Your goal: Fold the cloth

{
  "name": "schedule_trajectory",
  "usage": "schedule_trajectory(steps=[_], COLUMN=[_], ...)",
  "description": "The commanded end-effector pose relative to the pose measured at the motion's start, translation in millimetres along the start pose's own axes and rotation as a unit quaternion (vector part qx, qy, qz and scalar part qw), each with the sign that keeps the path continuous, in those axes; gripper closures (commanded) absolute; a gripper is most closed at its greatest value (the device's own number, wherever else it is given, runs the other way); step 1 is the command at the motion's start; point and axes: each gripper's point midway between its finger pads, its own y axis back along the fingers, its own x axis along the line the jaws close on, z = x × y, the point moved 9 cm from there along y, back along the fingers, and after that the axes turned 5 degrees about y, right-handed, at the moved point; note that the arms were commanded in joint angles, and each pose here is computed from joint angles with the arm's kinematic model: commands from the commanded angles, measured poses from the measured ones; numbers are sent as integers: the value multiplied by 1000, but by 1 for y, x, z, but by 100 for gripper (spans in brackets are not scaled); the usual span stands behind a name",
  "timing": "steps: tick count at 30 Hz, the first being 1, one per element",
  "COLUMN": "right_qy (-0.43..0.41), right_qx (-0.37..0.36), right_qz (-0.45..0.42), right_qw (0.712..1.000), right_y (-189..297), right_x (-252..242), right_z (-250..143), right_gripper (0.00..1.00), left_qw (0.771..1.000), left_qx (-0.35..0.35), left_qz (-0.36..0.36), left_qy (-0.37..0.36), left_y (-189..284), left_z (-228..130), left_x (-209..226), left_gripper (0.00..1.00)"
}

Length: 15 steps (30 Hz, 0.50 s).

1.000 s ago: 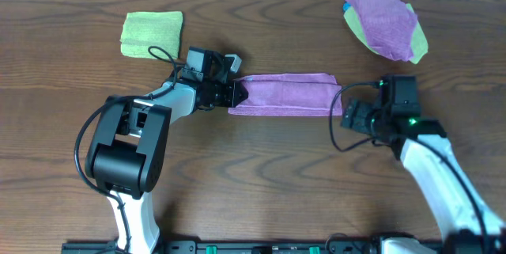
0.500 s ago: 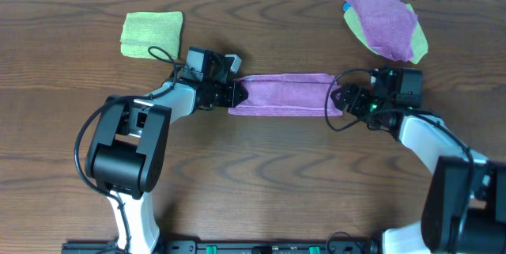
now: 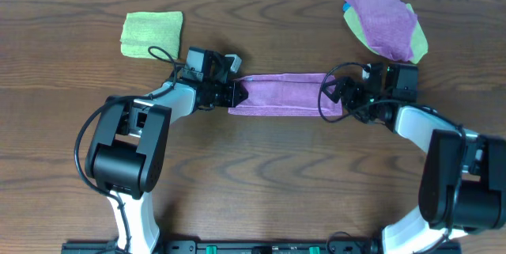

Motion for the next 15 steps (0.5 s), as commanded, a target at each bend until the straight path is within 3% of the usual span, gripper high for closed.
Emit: schedule_trajectory(steps=[1, 6, 15], right_qy=[-88, -95, -81], right_qx=[70, 96, 76], right_qz=[-71, -144, -208], right_qw=[991, 980, 972], right_y=[-13, -8, -3], right_x=[-35, -47, -60], right_z=[-38, -52, -49], right_gripper=[8, 9, 15], left_qw=[1000, 1000, 1000], left_qx=[4, 4, 4], left_qz=[5, 5, 5], left_qy=[-6, -6, -5], left_y=[-3, -3, -3], left_z=[1, 0, 0], left_x=[3, 3, 3], left_gripper=[94, 94, 94])
